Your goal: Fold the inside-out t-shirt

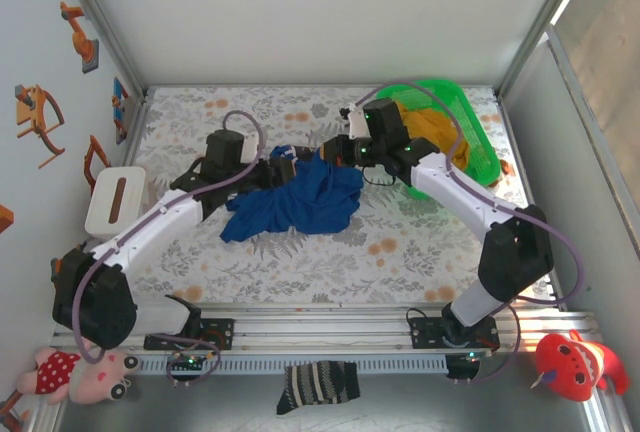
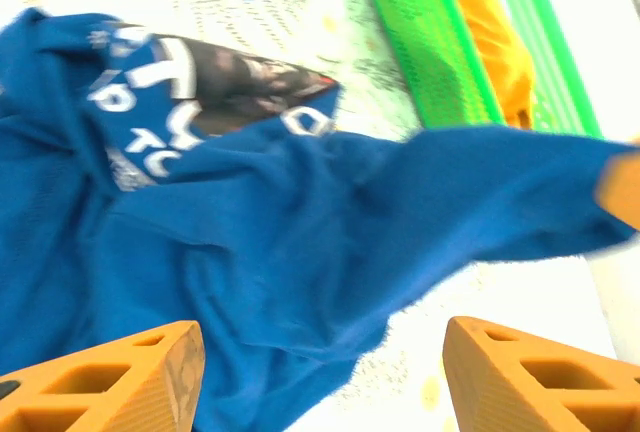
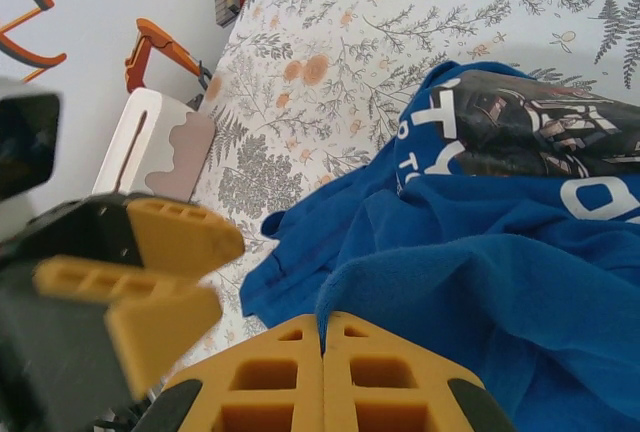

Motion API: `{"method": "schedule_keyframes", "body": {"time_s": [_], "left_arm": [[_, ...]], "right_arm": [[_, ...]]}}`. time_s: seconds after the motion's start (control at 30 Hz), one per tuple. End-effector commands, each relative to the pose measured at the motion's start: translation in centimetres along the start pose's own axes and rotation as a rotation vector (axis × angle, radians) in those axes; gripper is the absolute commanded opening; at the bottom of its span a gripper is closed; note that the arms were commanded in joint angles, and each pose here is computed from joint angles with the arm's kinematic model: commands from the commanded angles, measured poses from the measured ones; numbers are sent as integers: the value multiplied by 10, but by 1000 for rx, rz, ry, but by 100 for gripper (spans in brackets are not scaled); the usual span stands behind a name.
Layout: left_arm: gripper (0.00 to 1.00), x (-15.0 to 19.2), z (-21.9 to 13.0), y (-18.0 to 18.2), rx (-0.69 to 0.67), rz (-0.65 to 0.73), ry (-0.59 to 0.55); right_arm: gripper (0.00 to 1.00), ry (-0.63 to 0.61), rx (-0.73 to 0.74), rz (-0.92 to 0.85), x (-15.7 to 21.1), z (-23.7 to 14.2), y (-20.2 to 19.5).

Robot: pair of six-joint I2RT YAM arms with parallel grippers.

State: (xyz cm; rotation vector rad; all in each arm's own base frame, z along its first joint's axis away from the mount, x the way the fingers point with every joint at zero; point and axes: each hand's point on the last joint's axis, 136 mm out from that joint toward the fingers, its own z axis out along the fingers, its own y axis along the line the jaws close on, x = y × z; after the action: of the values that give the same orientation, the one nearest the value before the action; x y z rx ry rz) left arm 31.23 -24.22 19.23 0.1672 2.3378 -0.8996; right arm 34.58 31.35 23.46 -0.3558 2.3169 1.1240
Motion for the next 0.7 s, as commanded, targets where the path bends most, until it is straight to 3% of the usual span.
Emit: {"method": "schedule_keyframes", "body": {"time_s": [0.0,0.17,0.43,0.47,0.6,0.63,0.67], "left_arm": [[63,2,7,-12,-25,125,-19],[64,7,28,-32,-5,206,-9],[64,-5,67,-19,-98,242,-4],[58,-7,71,-17,-107,245,-5],[8,-21,66,-23,-62,256,-41],[0,-24,61,-27,-38,253,-46],[0,-25,55,-33,4,248,-39]], "right_arm": [[0,-62,-40,-21,-16,-10,14],[0,-71,-44,-15,-18,-12,17],[0,-89,-68,-9,-21,-20,25],[0,-91,-66,-10,-21,-22,25],[0,-92,-17,-21,-18,-24,16],[0,-93,0,-22,-19,-23,12],[0,-91,18,-21,-20,-20,6]]}}
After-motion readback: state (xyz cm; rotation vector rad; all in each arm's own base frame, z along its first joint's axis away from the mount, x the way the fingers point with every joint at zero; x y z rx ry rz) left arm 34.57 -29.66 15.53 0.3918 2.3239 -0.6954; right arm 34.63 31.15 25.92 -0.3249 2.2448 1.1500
